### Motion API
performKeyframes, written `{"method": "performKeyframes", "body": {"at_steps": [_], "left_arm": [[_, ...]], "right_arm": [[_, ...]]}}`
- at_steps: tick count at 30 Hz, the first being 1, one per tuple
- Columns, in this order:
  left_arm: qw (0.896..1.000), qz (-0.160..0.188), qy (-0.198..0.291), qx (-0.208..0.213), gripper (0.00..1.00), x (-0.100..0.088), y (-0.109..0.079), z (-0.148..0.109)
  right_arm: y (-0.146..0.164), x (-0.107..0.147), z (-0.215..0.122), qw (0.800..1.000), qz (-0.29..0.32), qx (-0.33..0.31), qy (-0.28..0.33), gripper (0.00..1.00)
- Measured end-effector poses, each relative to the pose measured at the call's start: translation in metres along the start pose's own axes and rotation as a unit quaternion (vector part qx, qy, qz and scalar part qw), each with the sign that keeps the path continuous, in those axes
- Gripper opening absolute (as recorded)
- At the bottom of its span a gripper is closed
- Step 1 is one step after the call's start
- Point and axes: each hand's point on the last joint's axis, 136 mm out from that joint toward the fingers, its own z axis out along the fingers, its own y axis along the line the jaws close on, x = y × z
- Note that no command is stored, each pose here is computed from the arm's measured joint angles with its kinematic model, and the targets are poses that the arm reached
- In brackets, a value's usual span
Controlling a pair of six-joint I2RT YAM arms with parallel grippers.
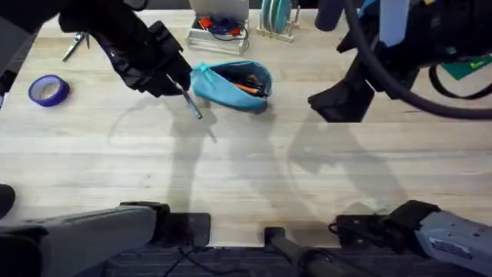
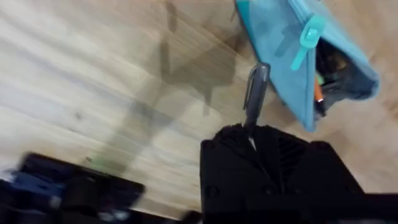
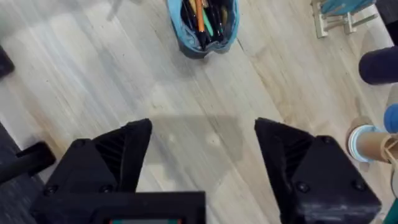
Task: Unzip the bag, pick up the pens from the table one at a time and place them inside, then zip the bag closed.
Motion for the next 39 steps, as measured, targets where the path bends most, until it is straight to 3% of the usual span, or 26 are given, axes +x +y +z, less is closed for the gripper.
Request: {"method": "performKeyframes", "body": {"at_steps": [3, 8, 13, 19, 23, 32, 39], "left_arm": [[0.998, -0.059, 0.006, 0.009, 0.043, 0.002, -0.003, 0.000], [0.992, -0.123, 0.002, 0.024, 0.043, -0.002, -0.010, 0.000], [0.976, -0.216, -0.014, 0.014, 0.043, 0.001, -0.015, 0.002], [0.975, -0.209, -0.051, 0.049, 0.042, 0.014, -0.061, 0.008], [0.975, -0.208, -0.060, 0.049, 0.042, 0.021, -0.081, 0.024], [0.975, -0.215, -0.049, 0.014, 0.042, 0.020, -0.105, 0.080], [0.975, -0.217, -0.047, 0.011, 0.041, 0.012, -0.118, 0.099]], "right_arm": [[0.000, 0.000, 0.000, 1.000, 0.000, 0.000, 0.000, 0.998], [0.000, 0.000, 0.000, 1.000, 0.000, 0.000, 0.000, 0.998], [0.000, 0.000, 0.000, 1.000, 0.000, 0.000, 0.000, 0.998], [0.000, 0.000, 0.000, 1.000, 0.000, 0.000, 0.000, 0.998], [-0.001, -0.002, 0.000, 1.000, -0.001, 0.002, -0.004, 0.998], [-0.001, -0.002, 0.000, 1.000, -0.001, 0.002, -0.004, 0.998], [-0.001, -0.002, 0.000, 1.000, -0.001, 0.002, -0.004, 0.997]]}}
